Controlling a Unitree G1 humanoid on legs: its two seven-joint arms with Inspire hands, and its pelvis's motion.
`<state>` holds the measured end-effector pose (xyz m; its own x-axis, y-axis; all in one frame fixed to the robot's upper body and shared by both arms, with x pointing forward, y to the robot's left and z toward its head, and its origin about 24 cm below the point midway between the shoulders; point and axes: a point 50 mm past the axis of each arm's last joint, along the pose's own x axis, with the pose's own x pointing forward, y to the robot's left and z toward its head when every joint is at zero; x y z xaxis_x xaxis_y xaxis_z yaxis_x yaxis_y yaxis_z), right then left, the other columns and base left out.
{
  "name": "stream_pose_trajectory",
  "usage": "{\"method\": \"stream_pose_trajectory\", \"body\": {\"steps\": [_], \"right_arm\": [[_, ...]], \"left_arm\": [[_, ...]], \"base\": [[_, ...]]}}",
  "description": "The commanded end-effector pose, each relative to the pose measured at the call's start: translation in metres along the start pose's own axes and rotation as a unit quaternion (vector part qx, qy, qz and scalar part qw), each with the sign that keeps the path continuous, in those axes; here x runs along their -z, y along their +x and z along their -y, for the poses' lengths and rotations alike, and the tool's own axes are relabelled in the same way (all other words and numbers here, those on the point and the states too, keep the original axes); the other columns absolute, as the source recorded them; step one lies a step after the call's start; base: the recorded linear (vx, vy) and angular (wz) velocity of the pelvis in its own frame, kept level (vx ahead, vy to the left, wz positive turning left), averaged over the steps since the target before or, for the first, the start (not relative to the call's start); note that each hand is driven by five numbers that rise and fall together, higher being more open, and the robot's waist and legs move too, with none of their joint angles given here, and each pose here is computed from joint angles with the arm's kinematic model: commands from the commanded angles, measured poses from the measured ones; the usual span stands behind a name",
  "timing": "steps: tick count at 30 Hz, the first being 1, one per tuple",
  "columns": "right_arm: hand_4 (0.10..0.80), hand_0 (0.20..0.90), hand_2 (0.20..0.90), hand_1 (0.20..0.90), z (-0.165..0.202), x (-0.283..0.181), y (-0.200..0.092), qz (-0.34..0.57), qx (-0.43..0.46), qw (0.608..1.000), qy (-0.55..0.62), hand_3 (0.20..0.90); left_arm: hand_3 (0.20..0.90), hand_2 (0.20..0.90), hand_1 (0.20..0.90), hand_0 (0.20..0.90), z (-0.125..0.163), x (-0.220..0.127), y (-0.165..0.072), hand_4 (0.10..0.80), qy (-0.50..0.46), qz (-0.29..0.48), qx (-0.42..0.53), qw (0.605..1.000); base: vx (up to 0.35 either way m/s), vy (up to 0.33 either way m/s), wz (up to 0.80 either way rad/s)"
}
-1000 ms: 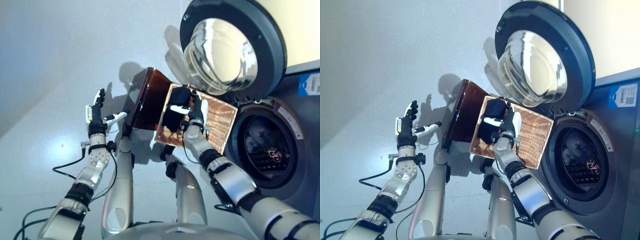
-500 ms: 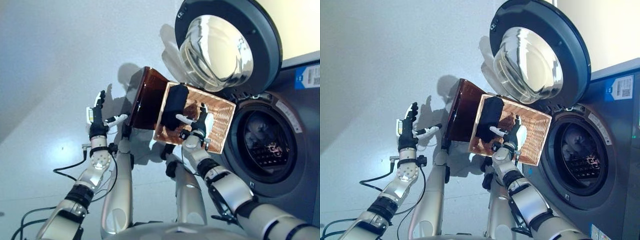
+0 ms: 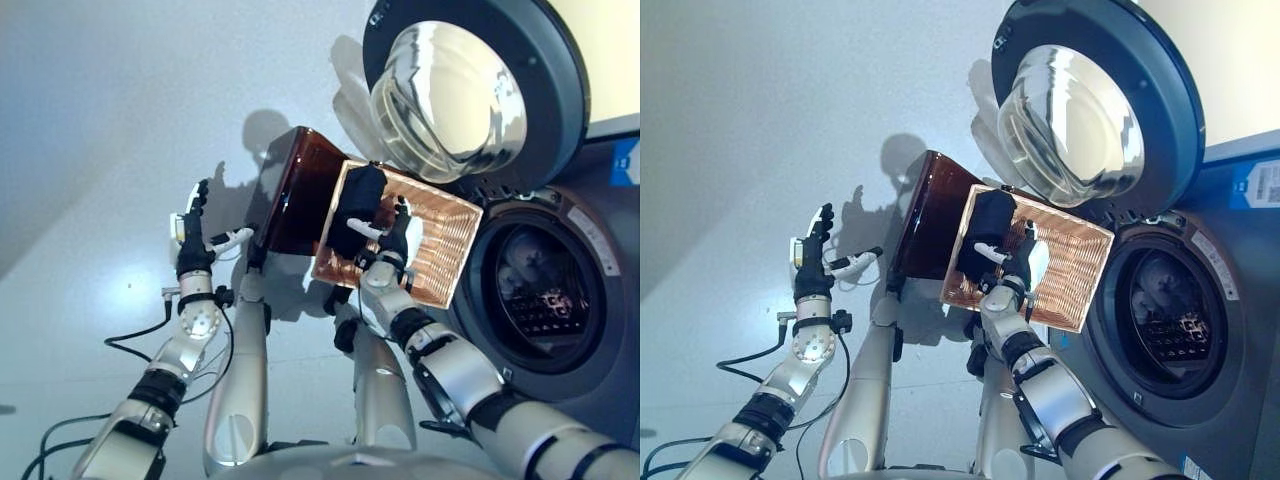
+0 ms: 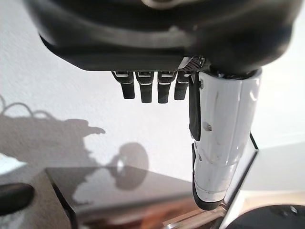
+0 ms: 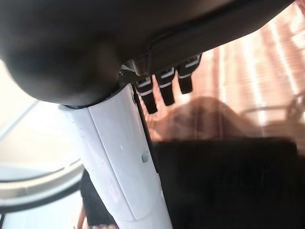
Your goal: Pick up the clothes and place them into the washing machine
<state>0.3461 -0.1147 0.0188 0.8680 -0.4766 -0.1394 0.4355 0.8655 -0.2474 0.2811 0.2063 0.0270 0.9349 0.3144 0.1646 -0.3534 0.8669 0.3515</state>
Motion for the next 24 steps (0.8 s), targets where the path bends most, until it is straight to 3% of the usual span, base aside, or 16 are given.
{"method": "stream_pose_trajectory", "body": {"steps": [1, 15, 16, 17, 19, 24], "right_arm": [[0.8, 0.9, 0.9, 0.9, 0.0037, -0.0062, 0.0019, 0.022, 0.013, 0.999, 0.024, 0.9], [0.8, 0.9, 0.9, 0.9, -0.0056, -0.0053, -0.0036, 0.017, -0.006, 1.0, 0.016, 0.9], [0.773, 0.862, 0.862, 0.862, -0.006, -0.0052, -0.0038, 0.017, -0.007, 1.0, 0.016, 0.862], [0.565, 0.571, 0.571, 0.571, -0.0058, -0.005, -0.0037, 0.016, -0.006, 1.0, 0.015, 0.571], [0.539, 0.535, 0.535, 0.535, -0.0047, -0.0053, -0.0025, 0.016, -0.004, 1.0, 0.013, 0.535], [0.559, 0.562, 0.562, 0.562, -0.002, -0.0064, 0.0004, 0.017, 0.005, 1.0, 0.005, 0.562]], "left_arm": [[0.9, 0.9, 0.9, 0.9, -0.0088, -0.0251, -0.0001, 0.8, -0.02, 0.074, -0.018, 0.997], [0.9, 0.9, 0.9, 0.9, -0.0101, -0.031, 0.0031, 0.8, -0.015, 0.086, -0.018, 0.996], [0.9, 0.9, 0.9, 0.9, -0.0103, -0.031, 0.0033, 0.8, -0.016, 0.086, -0.019, 0.996], [0.9, 0.9, 0.9, 0.9, -0.0105, -0.0306, 0.0033, 0.8, -0.017, 0.084, -0.02, 0.996], [0.9, 0.9, 0.9, 0.9, -0.0104, -0.031, 0.0033, 0.8, -0.017, 0.086, -0.02, 0.996], [0.9, 0.9, 0.9, 0.9, -0.0104, -0.0314, 0.0032, 0.8, -0.015, 0.087, -0.023, 0.996]], "base": [[0.039, 0.013, 0.21], [0.011, 0.009, 0.07], [0.005, 0.035, 0.01], [0.008, 0.032, 0.01], [0.0, 0.0, 0.0], [0.002, 0.019, 0.02]]}}
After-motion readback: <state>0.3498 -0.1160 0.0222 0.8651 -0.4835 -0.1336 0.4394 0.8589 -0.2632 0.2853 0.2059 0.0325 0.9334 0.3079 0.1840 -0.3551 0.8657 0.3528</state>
